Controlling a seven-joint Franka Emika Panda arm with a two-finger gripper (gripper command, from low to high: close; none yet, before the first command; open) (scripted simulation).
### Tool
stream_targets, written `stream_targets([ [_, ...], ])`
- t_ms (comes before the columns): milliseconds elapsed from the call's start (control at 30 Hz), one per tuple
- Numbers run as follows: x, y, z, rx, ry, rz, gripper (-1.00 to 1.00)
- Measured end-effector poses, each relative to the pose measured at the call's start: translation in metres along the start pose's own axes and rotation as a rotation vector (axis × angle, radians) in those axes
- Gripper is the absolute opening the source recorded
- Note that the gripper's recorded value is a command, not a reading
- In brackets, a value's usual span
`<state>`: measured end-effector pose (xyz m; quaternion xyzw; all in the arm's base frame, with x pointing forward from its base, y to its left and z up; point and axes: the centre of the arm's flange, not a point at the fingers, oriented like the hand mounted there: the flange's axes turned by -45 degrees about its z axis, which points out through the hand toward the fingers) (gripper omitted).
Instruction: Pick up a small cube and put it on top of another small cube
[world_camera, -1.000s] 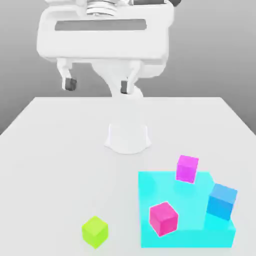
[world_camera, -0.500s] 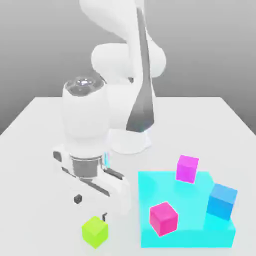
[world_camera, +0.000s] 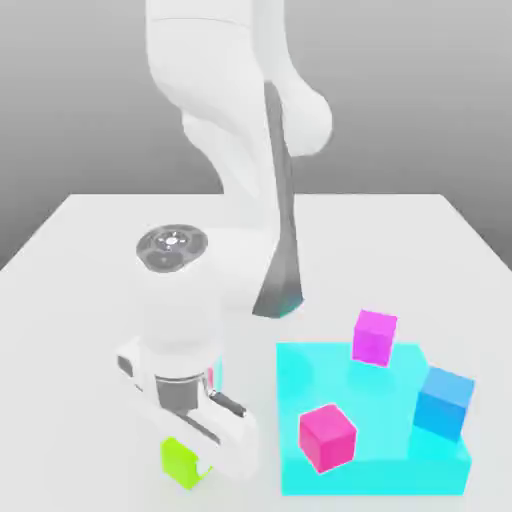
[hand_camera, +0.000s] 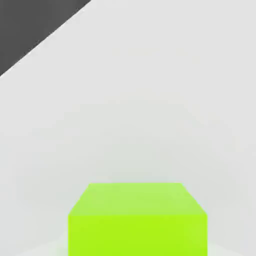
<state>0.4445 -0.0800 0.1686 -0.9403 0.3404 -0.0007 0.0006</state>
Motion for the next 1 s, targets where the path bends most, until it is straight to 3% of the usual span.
stream_targets([
  [100,0.0,-0.008,-0.021,0.008,-0.003,0.039,-1.0],
  [333,-0.048,-0.1,-0.069,0.043,-0.016,0.075,-1.0],
  [667,-0.201,-0.213,-0.136,0.017,-0.014,-0.026,-1.0],
  [800,-0.245,-0.228,-0.115,0.001,0.003,-0.116,-1.0],
  [867,-0.222,-0.219,-0.094,0.0,0.003,-0.063,-1.0],
  [900,-0.221,-0.218,-0.083,0.0,0.001,-0.059,1.0],
  [1000,-0.221,-0.218,-0.083,0.0,0.001,-0.059,1.0],
])
